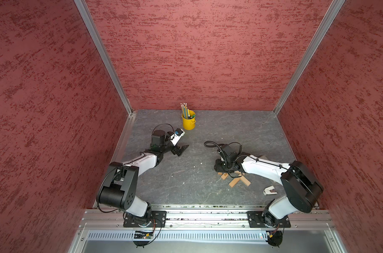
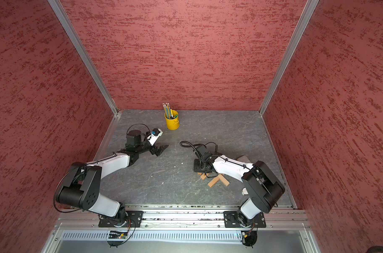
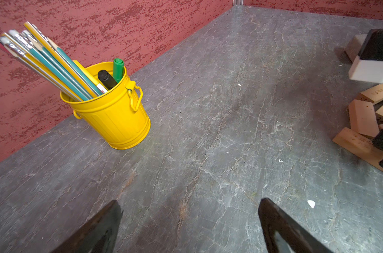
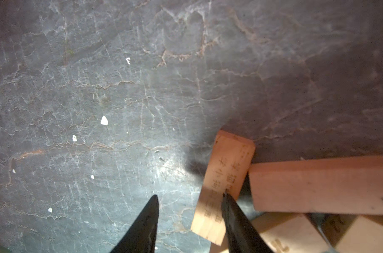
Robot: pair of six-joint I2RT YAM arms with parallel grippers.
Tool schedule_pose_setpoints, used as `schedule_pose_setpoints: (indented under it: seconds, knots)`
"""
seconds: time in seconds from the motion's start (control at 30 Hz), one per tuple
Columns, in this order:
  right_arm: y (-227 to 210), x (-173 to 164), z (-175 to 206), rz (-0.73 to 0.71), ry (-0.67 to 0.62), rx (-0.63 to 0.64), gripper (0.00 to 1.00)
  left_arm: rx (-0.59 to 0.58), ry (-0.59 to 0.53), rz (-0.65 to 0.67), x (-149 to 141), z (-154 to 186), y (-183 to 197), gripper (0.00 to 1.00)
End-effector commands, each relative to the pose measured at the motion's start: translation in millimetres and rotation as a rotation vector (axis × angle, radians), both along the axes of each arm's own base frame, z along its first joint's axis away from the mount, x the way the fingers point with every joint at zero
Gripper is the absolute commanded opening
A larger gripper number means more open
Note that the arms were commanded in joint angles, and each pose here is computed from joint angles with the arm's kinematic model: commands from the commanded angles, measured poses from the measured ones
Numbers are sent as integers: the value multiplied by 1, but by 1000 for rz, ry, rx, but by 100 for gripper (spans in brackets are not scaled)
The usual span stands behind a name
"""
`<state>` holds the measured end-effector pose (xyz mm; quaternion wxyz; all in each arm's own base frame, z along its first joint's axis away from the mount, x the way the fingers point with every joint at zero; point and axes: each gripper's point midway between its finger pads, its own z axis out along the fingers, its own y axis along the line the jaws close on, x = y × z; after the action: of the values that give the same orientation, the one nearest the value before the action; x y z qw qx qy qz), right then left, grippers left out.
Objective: Assemble the number 8 with building blocks
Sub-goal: Move the building block to the center of the board.
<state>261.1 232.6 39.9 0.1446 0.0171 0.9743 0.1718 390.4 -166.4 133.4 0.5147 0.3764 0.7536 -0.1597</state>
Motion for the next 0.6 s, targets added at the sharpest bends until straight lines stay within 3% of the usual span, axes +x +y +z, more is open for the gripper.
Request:
schedule_pose_setpoints:
  seconds: [0.0, 0.57]
  knots:
    - [-10, -7, -15, -45, 34, -45, 49, 0, 5, 6, 2, 1, 1, 99]
    - [-40, -11, -8, -201, -8, -87, 48, 6, 1, 21, 5, 1, 3, 99]
